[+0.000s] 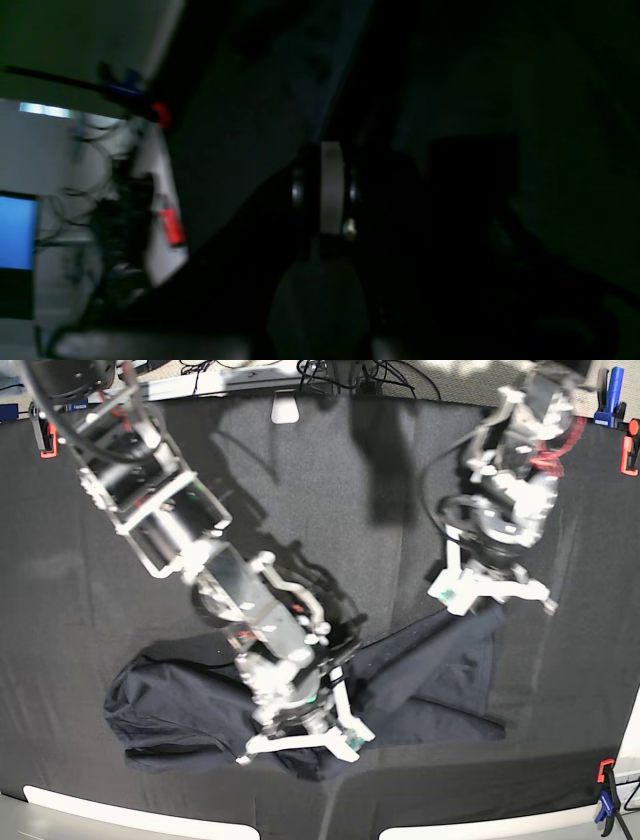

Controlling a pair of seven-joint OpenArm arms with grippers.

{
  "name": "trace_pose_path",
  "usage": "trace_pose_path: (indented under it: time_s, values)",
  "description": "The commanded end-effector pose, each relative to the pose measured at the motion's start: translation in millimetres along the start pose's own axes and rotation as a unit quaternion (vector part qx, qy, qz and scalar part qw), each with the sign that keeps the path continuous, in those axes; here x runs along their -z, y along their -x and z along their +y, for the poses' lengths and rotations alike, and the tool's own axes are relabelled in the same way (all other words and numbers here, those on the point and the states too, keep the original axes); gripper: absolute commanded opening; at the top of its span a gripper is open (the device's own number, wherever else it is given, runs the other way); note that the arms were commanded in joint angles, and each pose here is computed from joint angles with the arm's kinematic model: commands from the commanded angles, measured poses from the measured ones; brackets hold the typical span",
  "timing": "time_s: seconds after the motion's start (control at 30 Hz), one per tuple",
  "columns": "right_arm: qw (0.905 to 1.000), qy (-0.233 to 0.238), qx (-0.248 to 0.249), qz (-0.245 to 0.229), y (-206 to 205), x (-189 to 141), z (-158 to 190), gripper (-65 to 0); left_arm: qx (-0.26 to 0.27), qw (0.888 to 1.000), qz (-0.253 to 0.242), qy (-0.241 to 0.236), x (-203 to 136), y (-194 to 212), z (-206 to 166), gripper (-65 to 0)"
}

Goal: Layout the t-shirt on the table in an organized manner, then fold the t-shirt properly
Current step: 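Lower the left gripper onto the shirt beside the right gripper, then pull the shirt with both grippers to straighten it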

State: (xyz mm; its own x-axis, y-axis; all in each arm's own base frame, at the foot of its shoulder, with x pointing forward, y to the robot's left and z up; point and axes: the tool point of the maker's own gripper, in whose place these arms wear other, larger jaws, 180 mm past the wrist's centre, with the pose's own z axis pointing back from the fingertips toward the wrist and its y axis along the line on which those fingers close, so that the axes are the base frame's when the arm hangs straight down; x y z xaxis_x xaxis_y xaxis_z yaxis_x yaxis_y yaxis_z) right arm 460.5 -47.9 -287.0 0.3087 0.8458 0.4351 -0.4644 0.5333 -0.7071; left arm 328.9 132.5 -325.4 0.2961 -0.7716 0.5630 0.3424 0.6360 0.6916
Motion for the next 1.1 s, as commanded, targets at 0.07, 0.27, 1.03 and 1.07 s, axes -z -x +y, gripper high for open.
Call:
trace_pose_path:
  time_s: [0.07,0.27,1.03,1.07]
  values:
    - [0.9997,0.017,-0.009,-0.013,-2.6,-13.1,-29.2,-65.0,0.01,0.999,-0.026,-0.046,-5.9,-10.3,31.7,-65.0]
    - [0.9986,-0.009,-0.052,0.003,43.7,-30.4,-11.9,-65.0,0.035,0.995,0.029,-0.09,-9.6,19.2,60.6,-65.0]
    - [0.9601,0.011,-0.247,0.13,220.9,-157.2,-2.1,-65.0,0.047,0.982,0.139,-0.118,-26.1,67.5,73.5,-65.0]
    - [0.9595,0.002,-0.253,0.125,220.9,-164.0,2.3,-65.0,0.048,0.982,0.138,-0.119,-27.0,67.1,73.4,-65.0]
